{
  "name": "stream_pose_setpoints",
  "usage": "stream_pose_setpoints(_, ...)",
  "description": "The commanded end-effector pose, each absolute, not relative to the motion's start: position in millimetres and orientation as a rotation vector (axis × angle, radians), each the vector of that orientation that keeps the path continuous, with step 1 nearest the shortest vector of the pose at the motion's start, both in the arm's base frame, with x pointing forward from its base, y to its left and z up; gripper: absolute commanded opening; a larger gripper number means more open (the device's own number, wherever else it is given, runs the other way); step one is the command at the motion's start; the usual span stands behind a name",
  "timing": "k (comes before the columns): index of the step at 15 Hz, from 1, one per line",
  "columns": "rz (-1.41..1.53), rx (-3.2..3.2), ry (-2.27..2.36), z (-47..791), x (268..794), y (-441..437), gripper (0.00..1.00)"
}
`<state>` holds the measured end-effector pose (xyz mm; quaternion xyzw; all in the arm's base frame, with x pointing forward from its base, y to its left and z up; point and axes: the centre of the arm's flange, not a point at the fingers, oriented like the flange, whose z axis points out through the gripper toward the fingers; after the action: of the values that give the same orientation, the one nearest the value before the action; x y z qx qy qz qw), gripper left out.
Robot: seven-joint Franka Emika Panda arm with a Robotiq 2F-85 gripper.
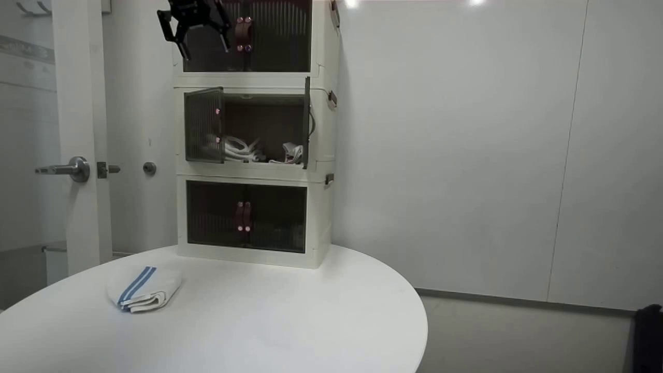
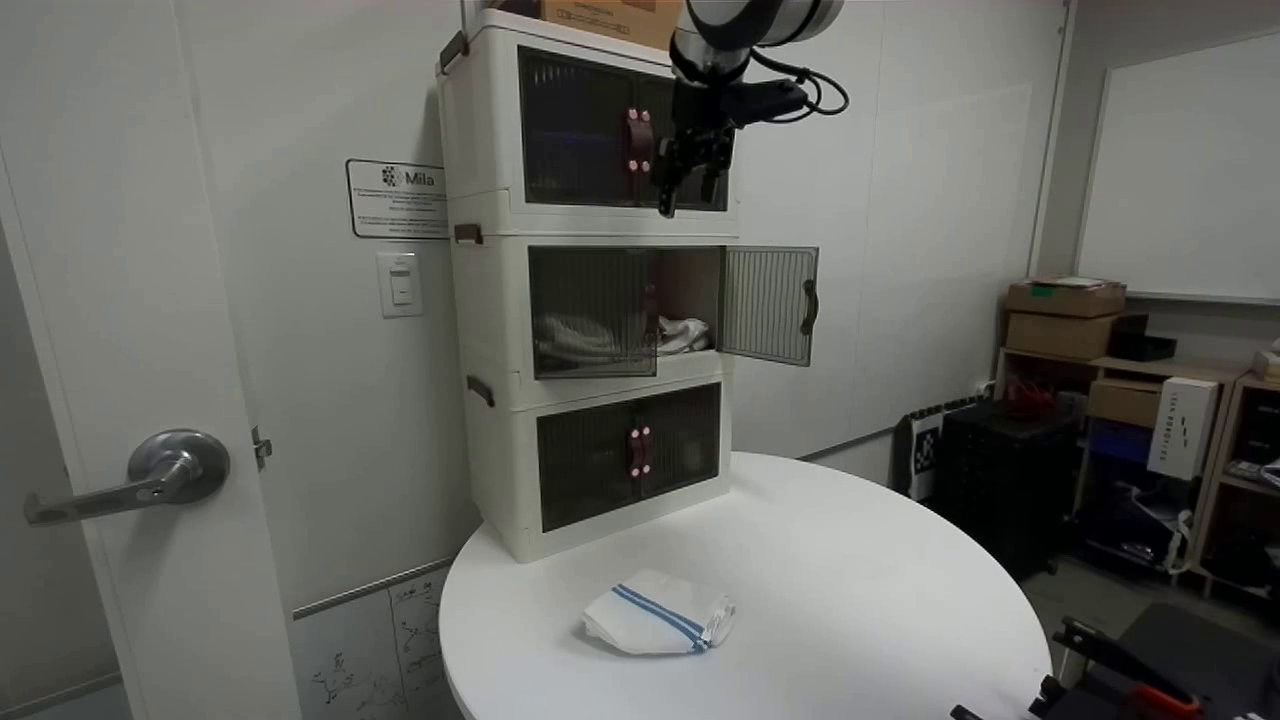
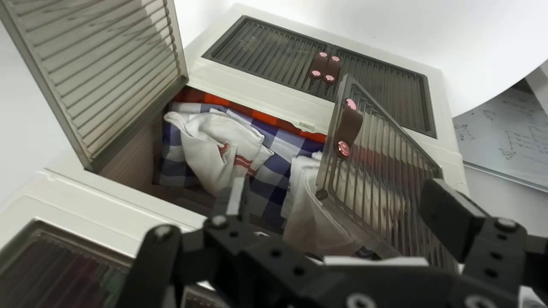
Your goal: Open the cabinet doors in the middle
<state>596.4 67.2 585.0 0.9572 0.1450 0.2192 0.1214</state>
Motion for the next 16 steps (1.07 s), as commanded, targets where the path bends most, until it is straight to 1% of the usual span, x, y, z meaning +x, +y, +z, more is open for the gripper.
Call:
stream_pose_setpoints(1, 0.596, 2.785, 0.617, 578, 626, 67, 1.00)
stream_pose_setpoints(7, 0.538, 2.720, 0.916, 538, 659, 73, 1.00)
stream_pose_setpoints(16, 0.597, 2.592, 1.151, 506, 688, 88, 1.00)
